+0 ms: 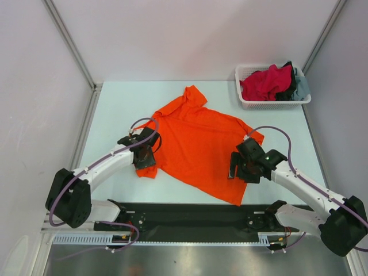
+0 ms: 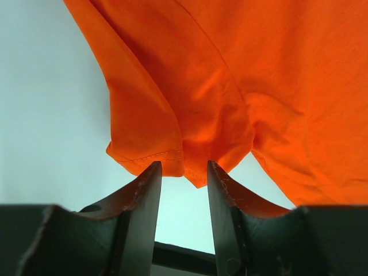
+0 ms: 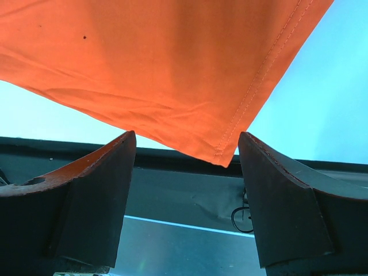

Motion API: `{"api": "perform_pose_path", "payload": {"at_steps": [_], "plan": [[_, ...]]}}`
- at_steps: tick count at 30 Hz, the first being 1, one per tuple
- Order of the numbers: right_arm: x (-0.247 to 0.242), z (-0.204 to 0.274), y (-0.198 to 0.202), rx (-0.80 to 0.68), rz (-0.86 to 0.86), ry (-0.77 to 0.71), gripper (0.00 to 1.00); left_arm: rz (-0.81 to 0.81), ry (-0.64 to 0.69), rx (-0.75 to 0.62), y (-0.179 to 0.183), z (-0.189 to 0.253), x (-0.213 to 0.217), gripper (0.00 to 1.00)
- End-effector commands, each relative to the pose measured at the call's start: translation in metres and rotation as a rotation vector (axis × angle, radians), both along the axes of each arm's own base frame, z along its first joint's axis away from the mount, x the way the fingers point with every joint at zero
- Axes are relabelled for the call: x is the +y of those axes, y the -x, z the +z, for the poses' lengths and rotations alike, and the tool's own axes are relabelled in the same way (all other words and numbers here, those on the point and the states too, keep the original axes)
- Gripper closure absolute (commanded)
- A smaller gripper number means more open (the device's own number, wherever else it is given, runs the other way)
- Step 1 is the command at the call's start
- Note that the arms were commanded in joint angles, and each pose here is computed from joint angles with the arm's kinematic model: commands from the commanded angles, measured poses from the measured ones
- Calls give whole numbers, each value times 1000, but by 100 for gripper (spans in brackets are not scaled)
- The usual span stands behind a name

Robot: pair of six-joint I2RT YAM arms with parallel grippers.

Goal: Fold and stack the t-shirts
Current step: Flatten the tshirt out

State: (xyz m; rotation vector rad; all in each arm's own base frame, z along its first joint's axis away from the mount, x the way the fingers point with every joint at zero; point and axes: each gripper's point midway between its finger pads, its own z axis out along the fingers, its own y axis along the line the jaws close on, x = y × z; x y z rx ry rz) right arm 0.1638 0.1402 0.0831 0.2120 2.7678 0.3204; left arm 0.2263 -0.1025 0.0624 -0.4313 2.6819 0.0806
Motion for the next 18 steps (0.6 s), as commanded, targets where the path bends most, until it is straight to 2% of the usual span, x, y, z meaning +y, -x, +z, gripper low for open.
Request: {"api": "perform_pose_path", "payload": {"at_steps": [1, 10, 18], "plan": [[0, 1, -3, -11, -10, -9, 23, 7, 13, 13, 2, -4, -4, 58], [-1, -6, 0, 9, -19, -28, 23, -3, -4, 28, 6, -11, -1, 55], [-2, -10, 3, 22, -29, -29, 23, -20, -3, 40, 7, -14, -1, 61]]}}
